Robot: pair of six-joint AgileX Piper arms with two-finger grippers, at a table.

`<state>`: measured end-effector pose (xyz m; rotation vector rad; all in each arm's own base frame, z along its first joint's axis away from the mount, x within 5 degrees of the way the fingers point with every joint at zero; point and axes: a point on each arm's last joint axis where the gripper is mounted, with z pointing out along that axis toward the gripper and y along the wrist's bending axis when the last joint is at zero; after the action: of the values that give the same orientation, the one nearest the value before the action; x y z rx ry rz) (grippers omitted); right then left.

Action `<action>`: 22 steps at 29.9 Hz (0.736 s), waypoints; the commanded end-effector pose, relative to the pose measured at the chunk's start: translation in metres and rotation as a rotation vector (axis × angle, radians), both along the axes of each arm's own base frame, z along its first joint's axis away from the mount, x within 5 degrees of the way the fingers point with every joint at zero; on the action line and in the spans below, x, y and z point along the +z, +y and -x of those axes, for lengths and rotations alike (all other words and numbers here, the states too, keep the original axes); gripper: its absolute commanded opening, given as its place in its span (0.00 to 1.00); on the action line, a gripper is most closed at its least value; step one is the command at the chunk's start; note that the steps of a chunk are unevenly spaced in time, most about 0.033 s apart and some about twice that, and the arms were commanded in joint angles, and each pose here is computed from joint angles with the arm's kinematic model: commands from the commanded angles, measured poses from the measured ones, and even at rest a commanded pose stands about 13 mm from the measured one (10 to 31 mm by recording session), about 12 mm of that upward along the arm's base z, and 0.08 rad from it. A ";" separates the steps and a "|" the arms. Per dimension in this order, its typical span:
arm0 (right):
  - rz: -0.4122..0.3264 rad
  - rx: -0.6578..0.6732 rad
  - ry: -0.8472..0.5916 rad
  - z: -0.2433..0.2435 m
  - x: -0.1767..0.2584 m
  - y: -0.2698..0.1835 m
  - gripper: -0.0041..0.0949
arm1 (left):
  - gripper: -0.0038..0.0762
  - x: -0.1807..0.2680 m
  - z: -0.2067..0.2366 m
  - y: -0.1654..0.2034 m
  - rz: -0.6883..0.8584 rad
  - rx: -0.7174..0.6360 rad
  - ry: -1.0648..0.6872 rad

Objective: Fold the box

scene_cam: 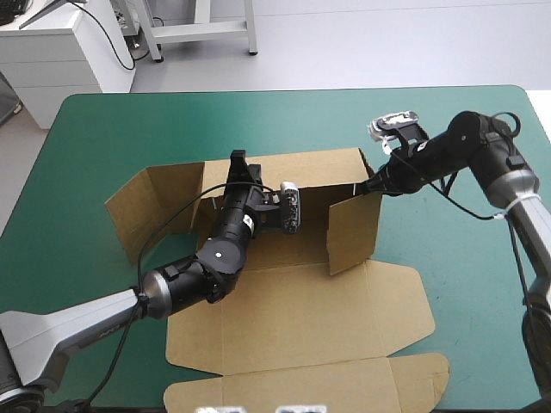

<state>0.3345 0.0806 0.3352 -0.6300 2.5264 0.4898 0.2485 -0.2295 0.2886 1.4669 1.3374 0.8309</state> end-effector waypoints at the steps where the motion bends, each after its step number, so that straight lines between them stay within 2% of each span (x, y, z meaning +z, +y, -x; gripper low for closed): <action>1: -0.073 0.024 -0.183 0.020 0.013 0.001 0.02 | 0.04 0.015 0.002 0.004 0.050 0.040 -0.029; 7: -0.041 0.027 -0.378 0.045 -0.008 -0.006 0.02 | 0.04 0.015 0.002 0.004 0.051 0.041 -0.029; 13: 0.037 0.096 -0.438 0.059 -0.034 -0.010 0.05 | 0.04 0.015 0.002 0.004 0.051 0.041 -0.029; 17: 0.056 0.113 -0.431 0.060 -0.039 -0.011 0.24 | 0.04 0.015 0.002 0.004 0.051 0.041 -0.029; 20: 0.059 0.147 -0.422 0.062 -0.040 -0.010 0.42 | 0.04 0.015 0.002 0.004 0.046 0.037 -0.030; 22: 0.057 0.174 -0.406 0.064 -0.041 -0.009 0.49 | 0.04 0.015 0.002 0.004 0.046 0.042 -0.030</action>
<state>0.2740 0.0718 0.2771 -0.8807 2.1796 0.3044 0.2486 -0.2293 0.2887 1.4654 1.3385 0.8335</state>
